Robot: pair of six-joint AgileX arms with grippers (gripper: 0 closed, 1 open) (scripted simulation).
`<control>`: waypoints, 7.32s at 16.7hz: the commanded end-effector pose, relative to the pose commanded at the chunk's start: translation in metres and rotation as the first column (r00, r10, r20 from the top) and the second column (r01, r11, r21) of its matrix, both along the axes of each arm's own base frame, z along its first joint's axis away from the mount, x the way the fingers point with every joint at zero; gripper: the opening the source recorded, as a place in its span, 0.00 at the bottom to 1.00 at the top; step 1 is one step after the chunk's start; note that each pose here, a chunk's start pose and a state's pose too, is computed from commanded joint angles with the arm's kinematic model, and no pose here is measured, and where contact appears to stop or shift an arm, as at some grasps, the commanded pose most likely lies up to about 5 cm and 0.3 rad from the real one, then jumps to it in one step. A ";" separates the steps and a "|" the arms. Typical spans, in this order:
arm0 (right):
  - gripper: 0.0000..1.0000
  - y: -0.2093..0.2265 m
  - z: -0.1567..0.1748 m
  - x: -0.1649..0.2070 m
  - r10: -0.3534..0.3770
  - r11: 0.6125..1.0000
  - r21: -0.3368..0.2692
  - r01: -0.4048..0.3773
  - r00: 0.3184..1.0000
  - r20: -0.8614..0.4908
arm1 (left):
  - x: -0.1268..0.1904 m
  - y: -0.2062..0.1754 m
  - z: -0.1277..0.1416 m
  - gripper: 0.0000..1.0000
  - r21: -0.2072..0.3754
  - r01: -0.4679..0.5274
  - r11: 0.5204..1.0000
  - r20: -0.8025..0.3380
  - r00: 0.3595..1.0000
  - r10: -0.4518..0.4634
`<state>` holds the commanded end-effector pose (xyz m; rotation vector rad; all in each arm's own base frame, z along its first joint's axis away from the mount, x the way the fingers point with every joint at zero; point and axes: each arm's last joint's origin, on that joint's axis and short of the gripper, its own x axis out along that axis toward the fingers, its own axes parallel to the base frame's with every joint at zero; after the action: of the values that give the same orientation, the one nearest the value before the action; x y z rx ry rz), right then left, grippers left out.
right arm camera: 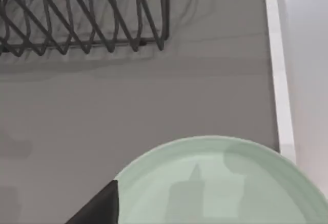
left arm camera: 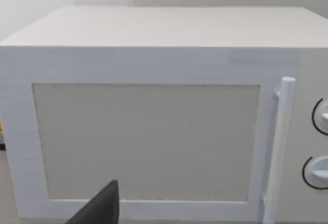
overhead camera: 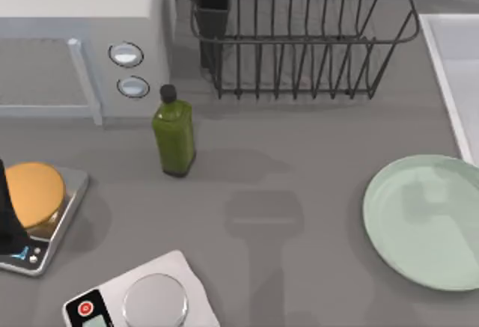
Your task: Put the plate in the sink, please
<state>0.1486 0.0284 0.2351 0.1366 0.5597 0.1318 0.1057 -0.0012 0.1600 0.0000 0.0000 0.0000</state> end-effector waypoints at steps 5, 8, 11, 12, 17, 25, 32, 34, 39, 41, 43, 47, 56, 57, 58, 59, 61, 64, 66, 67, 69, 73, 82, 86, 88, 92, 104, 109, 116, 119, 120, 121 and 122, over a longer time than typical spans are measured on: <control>1.00 0.045 0.015 0.067 0.033 0.999 -0.005 -0.039 0.902 -0.430 | 0.000 0.000 0.000 1.00 0.000 0.000 1.000 0.000 1.000 0.000; 1.00 0.080 0.003 0.106 0.009 0.998 -0.048 -0.051 0.776 -0.631 | 0.000 0.000 0.000 1.00 0.000 0.000 1.000 0.000 1.000 0.000; 1.00 0.112 -0.018 0.134 -0.037 0.992 -0.104 -0.065 0.649 -0.760 | 0.000 0.000 0.000 1.00 0.000 0.000 1.000 0.000 1.000 0.000; 1.00 0.121 -0.025 0.140 -0.052 0.990 -0.120 -0.070 0.614 -0.787 | 0.000 0.000 0.000 1.00 0.000 0.000 1.000 0.000 1.000 0.000; 1.00 0.141 -0.041 0.152 -0.093 0.983 -0.161 -0.083 0.536 -0.839 | 0.000 0.000 0.000 1.00 0.000 0.000 1.000 0.000 1.000 0.000; 1.00 0.140 -0.063 0.154 -0.096 0.983 -0.163 -0.081 0.531 -0.842 | 0.000 0.000 0.000 1.00 0.000 0.000 1.000 0.000 1.000 0.000; 1.00 0.141 -0.139 0.153 -0.091 0.984 -0.159 -0.082 0.539 -0.837 | 0.000 0.000 0.000 1.00 0.000 0.000 1.000 0.000 1.000 0.000; 1.00 0.141 -0.143 0.152 -0.093 0.983 -0.161 -0.083 0.536 -0.839 | 0.000 0.000 0.000 1.00 0.000 0.000 1.000 0.000 1.000 0.000; 0.85 0.141 -0.143 0.152 -0.093 0.983 -0.161 -0.083 0.536 -0.839 | 0.000 0.000 0.000 1.00 0.000 0.000 1.000 0.000 1.000 0.000; 0.70 0.141 -0.143 0.152 -0.093 0.983 -0.161 -0.083 0.536 -0.839 | 0.000 0.000 0.000 1.00 0.000 0.000 1.000 0.000 1.000 0.000; 0.55 0.141 -0.143 0.152 -0.093 0.983 -0.161 -0.083 0.536 -0.839 | 0.000 0.000 0.000 1.00 0.000 0.000 1.000 0.000 1.000 0.000; 0.25 0.141 -0.143 0.152 -0.093 0.983 -0.161 -0.083 0.536 -0.839 | 0.000 0.000 0.000 1.00 0.000 0.000 1.000 0.000 1.000 0.000; 0.00 0.141 -0.143 0.152 -0.093 0.983 -0.161 -0.083 0.536 -0.839 | 0.000 0.000 0.000 1.00 0.000 0.000 1.000 0.000 1.000 0.000; 0.00 0.141 -0.143 0.152 -0.093 0.983 -0.161 -0.083 0.536 -0.839 | 0.000 0.000 0.000 1.00 0.000 0.000 1.000 0.000 1.000 0.000; 0.00 0.141 -0.143 0.152 -0.093 0.983 -0.161 -0.083 0.536 -0.839 | 0.000 0.000 0.000 1.00 0.000 0.000 1.000 0.000 1.000 0.000; 0.00 0.138 -0.112 0.157 -0.068 0.989 -0.132 -0.060 0.613 -0.787 | 0.000 0.000 0.000 1.00 0.000 0.000 1.000 0.000 1.000 0.000; 0.00 0.139 -0.110 0.159 -0.069 0.989 -0.133 -0.061 0.611 -0.789 | 0.000 0.000 0.000 1.00 0.000 0.000 1.000 0.000 1.000 0.000; 0.00 0.146 -0.092 0.168 -0.073 0.988 -0.138 -0.062 0.602 -0.795 | 0.000 0.000 0.000 1.00 0.000 0.000 1.000 0.000 1.000 0.000; 0.00 0.152 -0.066 0.178 -0.076 0.988 -0.141 -0.063 0.597 -0.799 | 0.000 0.000 0.000 1.00 0.000 0.000 1.000 0.000 1.000 0.000; 0.00 0.155 -0.049 0.183 -0.077 0.988 -0.142 -0.063 0.595 -0.800 | 0.000 0.000 0.000 1.00 0.000 0.000 1.000 0.000 1.000 0.000; 0.00 0.158 -0.008 0.188 -0.079 0.988 -0.144 -0.064 0.592 -0.802 | 0.000 0.000 0.000 1.00 0.000 0.000 1.000 0.000 1.000 0.000; 0.00 0.153 0.078 0.180 -0.077 0.988 -0.142 -0.063 0.596 -0.800 | 0.000 0.000 0.000 1.00 0.000 0.000 1.000 0.000 1.000 0.000; 0.00 0.138 0.138 0.157 -0.068 0.989 -0.132 -0.060 0.613 -0.787 | 0.000 0.000 0.000 1.00 0.000 0.000 1.000 0.000 1.000 0.000; 0.00 0.134 0.133 0.170 -0.070 0.988 -0.137 -0.065 0.609 -0.790 | 0.000 0.000 0.000 1.00 0.000 0.000 1.000 0.000 1.000 0.000; 0.00 0.121 0.124 0.196 -0.075 0.987 -0.144 -0.066 0.604 -0.793 | 0.000 0.000 0.000 1.00 0.000 0.000 1.000 0.000 1.000 0.000; 0.00 0.072 0.075 0.273 -0.091 0.984 -0.162 -0.074 0.572 -0.815 | 0.000 0.000 0.000 1.00 0.000 0.000 1.000 0.000 1.000 0.000; 0.00 -0.062 -0.018 0.346 -0.093 0.983 -0.162 -0.083 0.538 -0.838 | 0.000 0.000 0.000 1.00 0.000 0.000 1.000 0.000 1.000 0.000; 0.38 -0.062 -0.018 0.346 -0.093 0.983 -0.162 -0.083 0.538 -0.838 | 0.000 0.000 0.000 1.00 0.000 0.000 1.000 0.000 1.000 0.000; 0.90 -0.062 -0.018 0.346 -0.093 0.983 -0.162 -0.083 0.538 -0.838 | 0.000 0.000 0.000 1.00 0.000 0.000 1.000 0.000 1.000 0.000; 1.00 -0.062 -0.018 0.346 -0.093 0.983 -0.162 -0.083 0.538 -0.838 | 0.000 0.000 0.000 1.00 0.000 0.000 1.000 0.000 1.000 0.000; 1.00 -0.062 -0.018 0.346 -0.093 0.983 -0.162 -0.083 0.538 -0.838 | 0.000 0.000 0.000 1.00 0.000 0.000 1.000 0.000 1.000 0.000; 1.00 -0.062 -0.018 0.346 -0.093 0.983 -0.162 -0.083 0.538 -0.838 | 0.000 0.000 0.000 1.00 0.000 0.000 1.000 0.000 1.000 0.000; 1.00 -0.062 -0.018 0.346 -0.093 0.983 -0.162 -0.083 0.538 -0.838 | 0.000 0.000 0.000 1.00 0.000 0.000 1.000 0.000 1.000 0.000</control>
<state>0.4943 -0.0333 0.2170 0.0074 1.5676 -0.0078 0.1057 -0.0012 0.1600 0.0000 0.0000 0.0000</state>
